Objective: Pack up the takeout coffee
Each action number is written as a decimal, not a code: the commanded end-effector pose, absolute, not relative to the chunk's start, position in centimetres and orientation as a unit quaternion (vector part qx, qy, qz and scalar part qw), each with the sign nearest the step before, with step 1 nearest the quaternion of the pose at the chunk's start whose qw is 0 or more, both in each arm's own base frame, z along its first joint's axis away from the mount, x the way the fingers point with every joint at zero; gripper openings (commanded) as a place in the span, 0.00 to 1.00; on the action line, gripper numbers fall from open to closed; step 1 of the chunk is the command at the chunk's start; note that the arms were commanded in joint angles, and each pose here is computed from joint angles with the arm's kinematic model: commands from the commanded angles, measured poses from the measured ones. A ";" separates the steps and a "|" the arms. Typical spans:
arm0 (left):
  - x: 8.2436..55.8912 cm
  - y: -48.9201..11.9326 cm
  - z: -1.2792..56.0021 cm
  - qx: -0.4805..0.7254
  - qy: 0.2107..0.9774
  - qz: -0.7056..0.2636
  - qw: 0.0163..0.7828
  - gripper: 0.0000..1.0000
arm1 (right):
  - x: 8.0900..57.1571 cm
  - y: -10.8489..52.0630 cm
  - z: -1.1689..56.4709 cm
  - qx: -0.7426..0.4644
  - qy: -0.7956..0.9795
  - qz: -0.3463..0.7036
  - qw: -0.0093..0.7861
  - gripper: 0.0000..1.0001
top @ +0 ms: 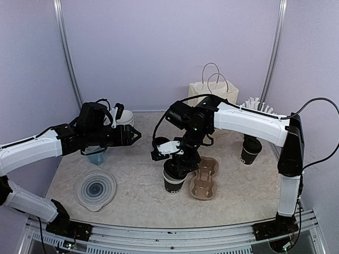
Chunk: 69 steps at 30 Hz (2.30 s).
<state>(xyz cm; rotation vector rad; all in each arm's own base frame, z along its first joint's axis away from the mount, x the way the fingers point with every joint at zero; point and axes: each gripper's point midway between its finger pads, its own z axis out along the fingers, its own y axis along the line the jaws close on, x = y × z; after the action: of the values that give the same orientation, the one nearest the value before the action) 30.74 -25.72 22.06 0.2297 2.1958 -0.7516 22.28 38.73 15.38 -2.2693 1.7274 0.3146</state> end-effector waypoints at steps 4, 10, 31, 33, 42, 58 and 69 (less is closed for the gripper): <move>30.9 -25.7 22.7 0.089 0.860 -0.302 0.401 0.69 | 21.4 38.7 14.8 -0.790 0.591 0.113 0.116 0.74; 30.8 -25.5 22.3 0.088 0.863 -0.299 0.398 0.69 | 21.4 39.2 15.0 -0.792 0.587 0.118 0.119 0.78; 28.5 -27.5 20.8 0.086 0.855 -0.383 0.340 0.70 | 22.8 38.9 21.3 -0.753 0.603 0.174 0.195 0.86; 27.4 -28.6 20.6 0.089 0.852 -0.408 0.316 0.70 | 24.8 37.6 21.9 -0.716 0.635 0.198 0.215 0.86; 23.9 -33.7 17.3 0.118 0.863 -0.431 0.234 0.67 | 27.3 32.9 17.6 -0.576 0.739 0.289 0.198 0.76; 23.9 -36.2 15.1 0.128 0.858 -0.452 0.209 0.56 | 25.6 34.9 14.5 -0.534 0.737 0.401 0.107 0.62; 24.4 -36.6 14.1 0.130 0.862 -0.447 0.203 0.59 | 25.7 35.3 13.7 -0.529 0.738 0.409 0.091 0.57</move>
<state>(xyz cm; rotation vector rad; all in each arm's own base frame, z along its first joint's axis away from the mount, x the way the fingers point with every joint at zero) 23.96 -35.67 13.08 0.3309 2.4502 -1.2128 25.71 34.89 13.74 -1.5760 2.1893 1.1698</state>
